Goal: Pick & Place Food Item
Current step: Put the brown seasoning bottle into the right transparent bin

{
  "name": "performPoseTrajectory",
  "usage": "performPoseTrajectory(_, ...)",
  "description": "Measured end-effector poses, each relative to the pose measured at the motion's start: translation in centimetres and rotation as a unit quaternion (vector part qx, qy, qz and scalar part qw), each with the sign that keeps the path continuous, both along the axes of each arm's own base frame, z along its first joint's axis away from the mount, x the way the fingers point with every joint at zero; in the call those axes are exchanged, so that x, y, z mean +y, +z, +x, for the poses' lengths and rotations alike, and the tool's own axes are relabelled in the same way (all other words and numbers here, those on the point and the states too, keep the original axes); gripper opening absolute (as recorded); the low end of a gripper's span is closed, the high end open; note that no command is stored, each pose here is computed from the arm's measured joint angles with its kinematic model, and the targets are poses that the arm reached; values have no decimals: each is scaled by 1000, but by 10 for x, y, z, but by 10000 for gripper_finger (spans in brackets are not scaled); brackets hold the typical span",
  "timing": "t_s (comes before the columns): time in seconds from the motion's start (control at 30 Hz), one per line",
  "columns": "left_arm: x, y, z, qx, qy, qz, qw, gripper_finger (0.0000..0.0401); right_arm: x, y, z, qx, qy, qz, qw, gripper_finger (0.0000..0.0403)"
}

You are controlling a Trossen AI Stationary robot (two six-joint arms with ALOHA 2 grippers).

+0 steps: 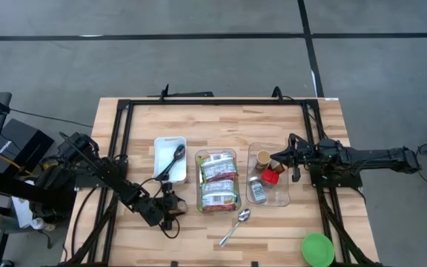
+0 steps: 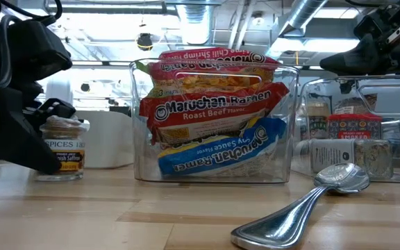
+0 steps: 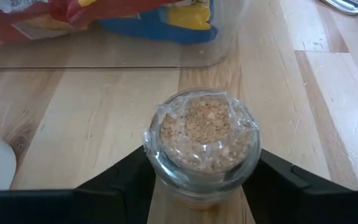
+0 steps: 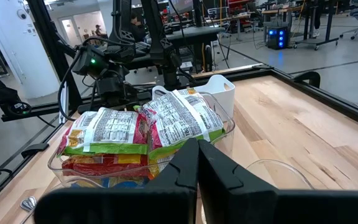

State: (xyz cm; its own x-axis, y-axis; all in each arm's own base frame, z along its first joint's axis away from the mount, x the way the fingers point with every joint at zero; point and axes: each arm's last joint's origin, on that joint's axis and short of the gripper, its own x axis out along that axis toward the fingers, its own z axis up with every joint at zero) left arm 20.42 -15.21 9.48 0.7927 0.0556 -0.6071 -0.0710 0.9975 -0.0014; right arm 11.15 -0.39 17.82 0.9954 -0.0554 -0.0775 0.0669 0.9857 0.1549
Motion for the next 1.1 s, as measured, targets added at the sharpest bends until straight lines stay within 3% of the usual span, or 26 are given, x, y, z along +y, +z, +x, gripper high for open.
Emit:
performPoseTrajectory(0.83, -2, 2, 2, -13, 9, -23, 1000, 189, 0, 0, 0, 0, 0, 0, 1000, 1)
performPoseTrajectory(1.1, -2, 9, 2, -28, 21, -53, 998, 187, 0, 0, 0, 0, 0, 0, 1000, 1)
